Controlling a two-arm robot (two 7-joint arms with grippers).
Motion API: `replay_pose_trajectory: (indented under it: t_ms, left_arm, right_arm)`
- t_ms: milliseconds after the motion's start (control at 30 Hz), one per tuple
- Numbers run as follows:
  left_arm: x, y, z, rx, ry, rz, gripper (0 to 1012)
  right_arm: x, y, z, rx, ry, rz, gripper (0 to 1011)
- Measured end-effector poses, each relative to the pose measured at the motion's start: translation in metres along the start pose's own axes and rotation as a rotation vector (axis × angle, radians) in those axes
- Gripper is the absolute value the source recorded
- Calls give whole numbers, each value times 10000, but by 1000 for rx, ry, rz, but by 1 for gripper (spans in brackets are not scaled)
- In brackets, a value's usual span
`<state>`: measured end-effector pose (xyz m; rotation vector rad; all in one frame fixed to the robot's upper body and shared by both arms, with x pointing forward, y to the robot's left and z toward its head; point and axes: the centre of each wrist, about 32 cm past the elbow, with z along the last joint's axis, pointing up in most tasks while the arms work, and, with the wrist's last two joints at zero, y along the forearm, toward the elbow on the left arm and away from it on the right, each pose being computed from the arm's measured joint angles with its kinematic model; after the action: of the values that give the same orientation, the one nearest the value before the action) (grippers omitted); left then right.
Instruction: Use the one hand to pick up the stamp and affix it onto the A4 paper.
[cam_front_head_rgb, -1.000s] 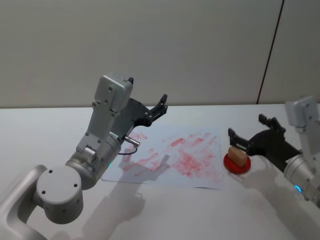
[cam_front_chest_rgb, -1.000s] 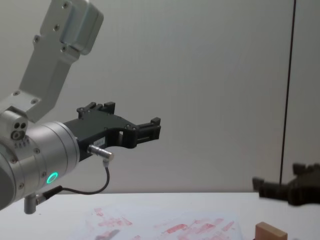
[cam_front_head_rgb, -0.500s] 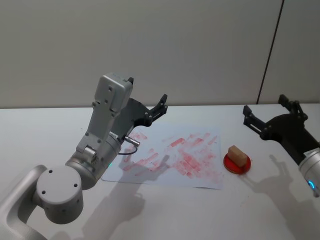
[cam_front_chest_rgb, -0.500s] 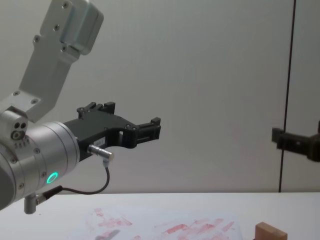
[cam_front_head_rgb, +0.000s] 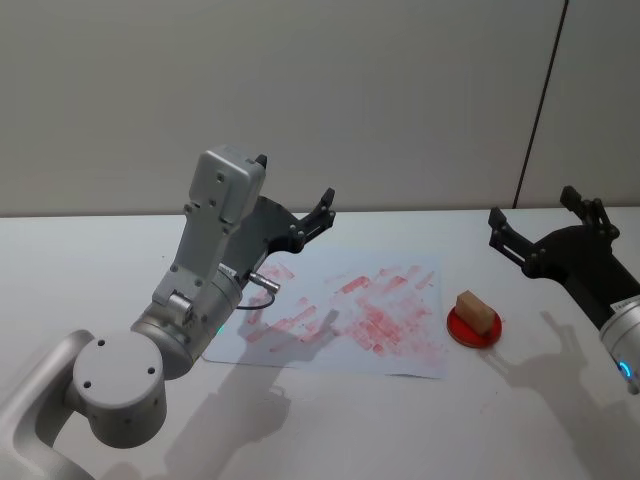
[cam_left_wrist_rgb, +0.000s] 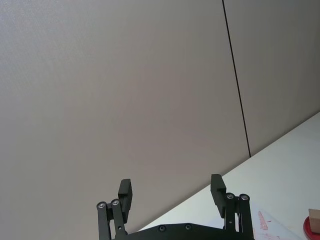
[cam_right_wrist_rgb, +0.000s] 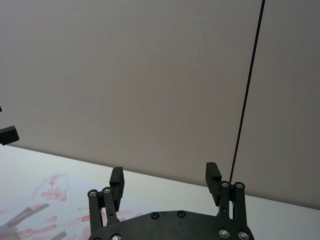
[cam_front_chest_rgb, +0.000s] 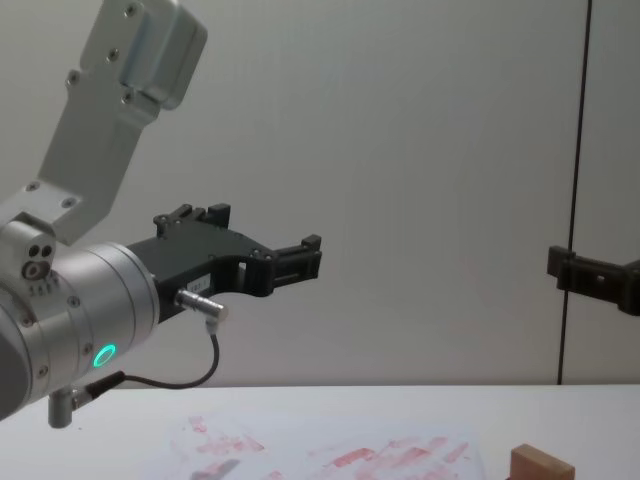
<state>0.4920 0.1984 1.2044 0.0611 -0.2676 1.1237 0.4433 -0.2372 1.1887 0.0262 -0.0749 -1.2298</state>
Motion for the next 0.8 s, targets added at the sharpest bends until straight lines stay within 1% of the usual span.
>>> replay_pose_trajectory:
  t_ms: [533, 667, 800]
  left_arm:
    - [0, 0, 0, 0, 0, 0, 1001]
    - [0, 0, 0, 0, 0, 0, 1001]
    - [0, 0, 0, 0, 0, 0, 1001]
  right_arm:
    - [0, -4, -3, -1, 0, 0, 1001]
    - [15, -28, -7, -10, 1, -1, 1001]
    - [47, -78, -19, -42, 5, -6, 1001]
